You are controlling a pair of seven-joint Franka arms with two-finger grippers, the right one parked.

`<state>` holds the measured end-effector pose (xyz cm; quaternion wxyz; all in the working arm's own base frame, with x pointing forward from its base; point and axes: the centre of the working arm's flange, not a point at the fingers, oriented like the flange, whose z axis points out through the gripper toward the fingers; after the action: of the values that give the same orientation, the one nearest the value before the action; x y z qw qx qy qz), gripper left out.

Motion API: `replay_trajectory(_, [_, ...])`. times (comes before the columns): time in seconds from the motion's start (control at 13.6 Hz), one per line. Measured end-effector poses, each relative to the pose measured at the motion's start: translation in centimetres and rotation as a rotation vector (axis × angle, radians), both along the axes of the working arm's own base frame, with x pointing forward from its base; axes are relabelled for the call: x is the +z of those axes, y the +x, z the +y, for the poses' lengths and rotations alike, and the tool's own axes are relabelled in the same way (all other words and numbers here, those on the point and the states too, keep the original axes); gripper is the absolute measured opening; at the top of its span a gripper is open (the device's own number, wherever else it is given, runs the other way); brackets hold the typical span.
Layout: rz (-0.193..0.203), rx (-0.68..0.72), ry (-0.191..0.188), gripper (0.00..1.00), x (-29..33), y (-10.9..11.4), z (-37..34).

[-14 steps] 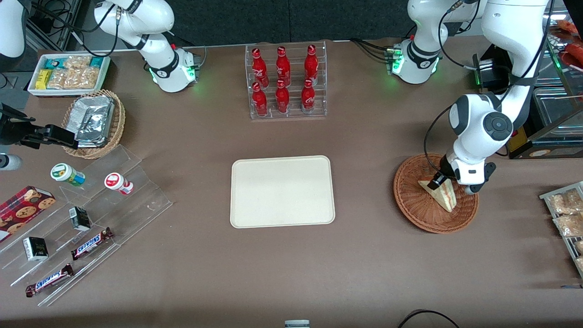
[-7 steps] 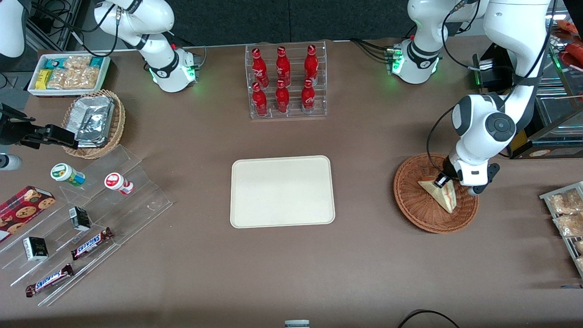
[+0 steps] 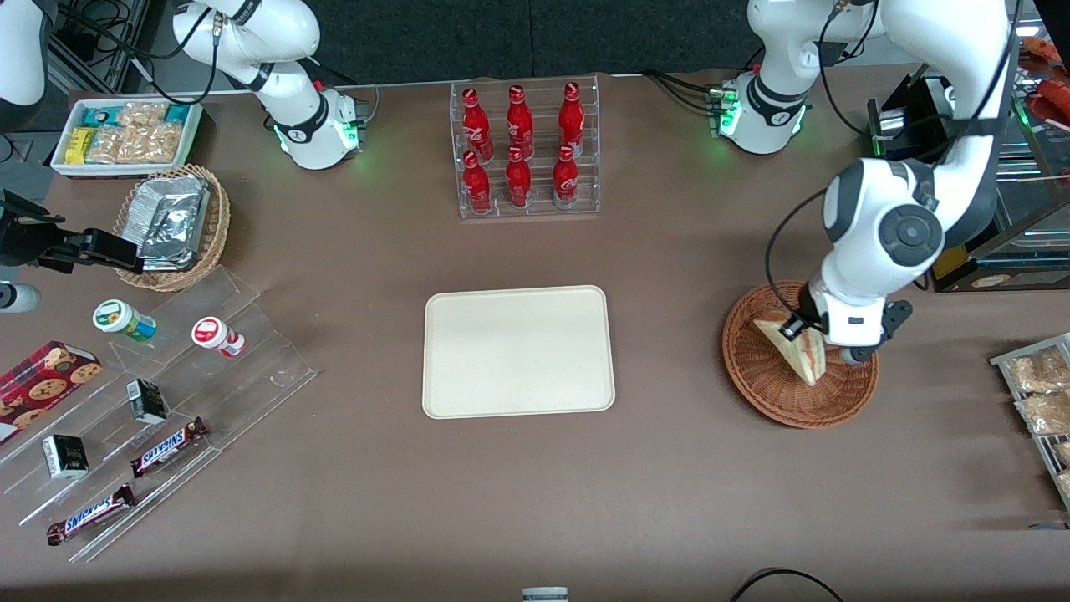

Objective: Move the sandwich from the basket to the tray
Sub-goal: 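Lift the sandwich up out of the basket with the left gripper, then carry the sandwich over the cream tray with the left gripper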

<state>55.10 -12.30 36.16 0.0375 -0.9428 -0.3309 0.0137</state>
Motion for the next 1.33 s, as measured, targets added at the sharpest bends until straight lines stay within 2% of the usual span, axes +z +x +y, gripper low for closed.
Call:
replay_trajectory(0.15, [0.009, -0.067, 0.018, 0.18, 2.6, -0.7, -5.0])
replay_trajectory(0.3, [0.003, -0.156, 0.019, 0.18, 3.5, -2.2, -10.8])
replay_trajectory(0.44, [0.003, -0.24, 0.019, 0.18, 3.0, -4.0, -16.1])
replay_trajectory(0.81, [0.009, -0.417, 0.007, 0.18, -0.8, -5.8, -28.0])
replay_trajectory(0.96, [-0.009, -0.452, -0.012, 0.16, -3.0, -5.7, -31.4])
replay_trajectory(1.18, [-0.056, -0.472, -0.049, 0.16, -5.7, -5.2, -34.0])
replay_trajectory(1.33, [-0.067, -0.47, -0.06, 0.16, -7.4, -5.8, -35.5])
